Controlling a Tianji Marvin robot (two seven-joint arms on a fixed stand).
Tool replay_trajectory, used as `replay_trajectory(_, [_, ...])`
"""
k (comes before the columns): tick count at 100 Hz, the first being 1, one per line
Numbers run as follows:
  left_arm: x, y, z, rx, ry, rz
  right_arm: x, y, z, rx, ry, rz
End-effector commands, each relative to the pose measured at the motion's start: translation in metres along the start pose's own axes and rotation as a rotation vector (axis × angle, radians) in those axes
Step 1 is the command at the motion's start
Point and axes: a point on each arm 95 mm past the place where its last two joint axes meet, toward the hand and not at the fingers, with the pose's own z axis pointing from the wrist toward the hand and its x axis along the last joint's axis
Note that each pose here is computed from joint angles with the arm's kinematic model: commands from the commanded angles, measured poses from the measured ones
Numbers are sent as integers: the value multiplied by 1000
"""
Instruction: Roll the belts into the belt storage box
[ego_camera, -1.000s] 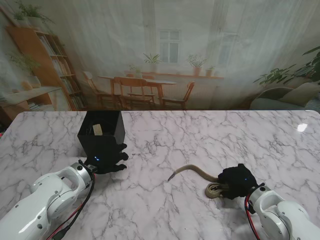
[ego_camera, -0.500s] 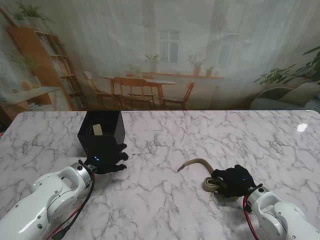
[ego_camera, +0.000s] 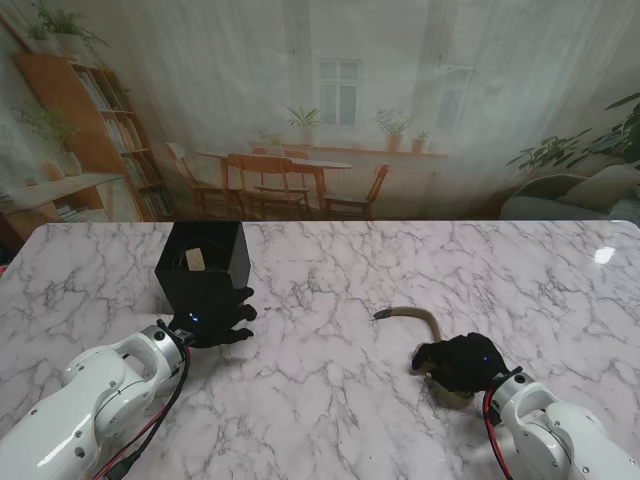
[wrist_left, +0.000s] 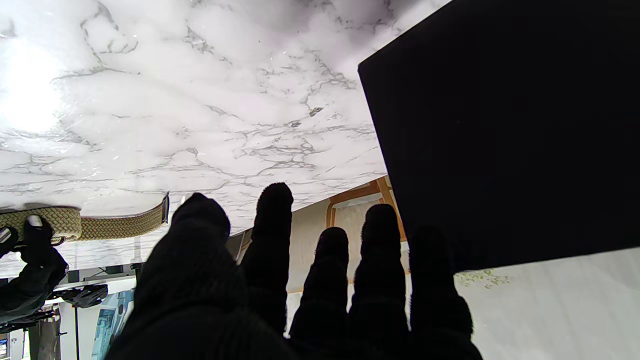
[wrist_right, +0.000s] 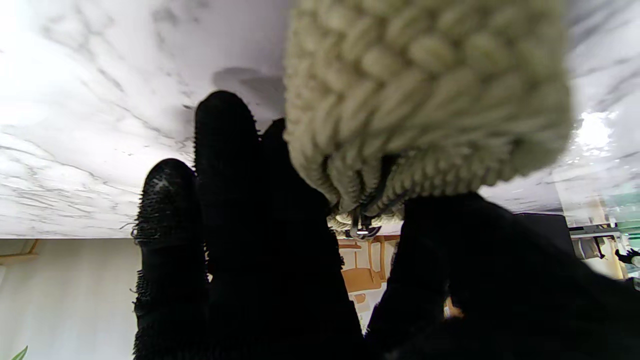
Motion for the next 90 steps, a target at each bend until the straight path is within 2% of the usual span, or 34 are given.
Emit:
replay_trajectory(1, [1,2,1,-11,2,-4,1,-4,-2,-2,7,-6])
replay_trajectory(13, [1,2,1,-11,3,-5,0,-1,-3,-11,22,1])
replay_trajectory(23, [1,2,1,-13,3,-6,0,4,-7,16,43,-6])
replay_trajectory(55, [1,3,0,-14,1,-5,-2,21,-19,225,96,-2])
replay_trajectory(68, [1,3,0,-15,1,-4,-2,23,-20,257,94,4])
replay_trajectory(90, [1,3,1,-16,2,-5,-2,24,-22,281,82,-40])
